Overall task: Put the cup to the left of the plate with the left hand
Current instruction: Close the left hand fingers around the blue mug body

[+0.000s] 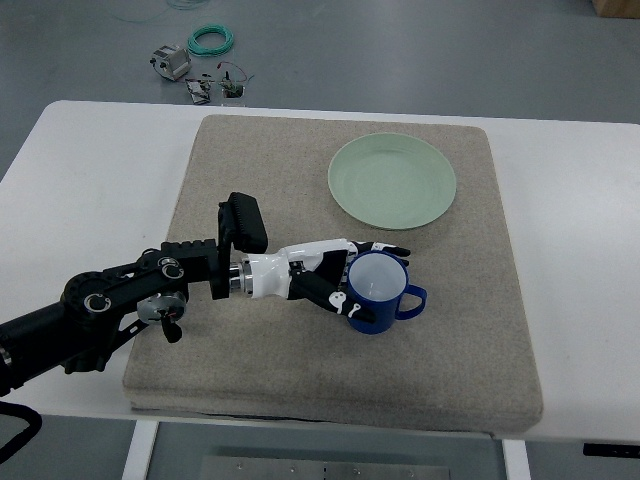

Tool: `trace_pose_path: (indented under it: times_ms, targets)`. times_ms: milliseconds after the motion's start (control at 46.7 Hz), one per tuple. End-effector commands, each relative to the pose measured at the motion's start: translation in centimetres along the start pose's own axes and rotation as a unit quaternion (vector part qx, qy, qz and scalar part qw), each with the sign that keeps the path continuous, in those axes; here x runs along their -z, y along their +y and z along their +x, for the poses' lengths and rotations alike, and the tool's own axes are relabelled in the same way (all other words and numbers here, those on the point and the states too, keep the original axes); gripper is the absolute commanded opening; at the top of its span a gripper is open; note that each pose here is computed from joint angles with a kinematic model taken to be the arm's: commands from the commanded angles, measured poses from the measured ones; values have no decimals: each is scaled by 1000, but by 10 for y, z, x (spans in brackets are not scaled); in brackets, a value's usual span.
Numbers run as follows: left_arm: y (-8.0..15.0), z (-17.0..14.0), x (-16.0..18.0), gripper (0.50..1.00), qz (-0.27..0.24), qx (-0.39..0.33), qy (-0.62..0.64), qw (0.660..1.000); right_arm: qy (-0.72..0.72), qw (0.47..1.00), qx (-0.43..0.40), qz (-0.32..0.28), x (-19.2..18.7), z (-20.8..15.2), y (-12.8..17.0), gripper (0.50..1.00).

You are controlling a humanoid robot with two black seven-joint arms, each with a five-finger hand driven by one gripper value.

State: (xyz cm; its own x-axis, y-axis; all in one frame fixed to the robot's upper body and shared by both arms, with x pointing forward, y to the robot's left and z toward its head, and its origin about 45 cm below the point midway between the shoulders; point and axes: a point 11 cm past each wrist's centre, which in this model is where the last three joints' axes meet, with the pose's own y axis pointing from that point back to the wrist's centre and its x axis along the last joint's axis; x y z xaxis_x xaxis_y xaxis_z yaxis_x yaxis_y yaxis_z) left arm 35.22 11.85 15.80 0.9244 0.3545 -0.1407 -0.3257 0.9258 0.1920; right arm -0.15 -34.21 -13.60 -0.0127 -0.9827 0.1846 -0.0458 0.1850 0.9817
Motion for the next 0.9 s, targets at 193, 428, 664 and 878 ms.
trace_pose_path:
  times_ms: [193, 428, 664, 878]
  targets:
    - [-2, 0, -4, 994, -1, 2, -5, 1000, 0, 1000, 0, 0, 0, 0, 0, 934]
    - [-6, -3, -3, 990, 5, 10, -17, 1000, 0, 1000, 0, 0, 0, 0, 0, 934]
    - [-10, -3, -1, 981, 6, 9, -15, 1000, 0, 1000, 0, 0, 0, 0, 0, 934]
    - [-11, 0, 0, 866, 8, 5, -14, 1000, 0, 1000, -1, 0, 0, 0, 0, 934]
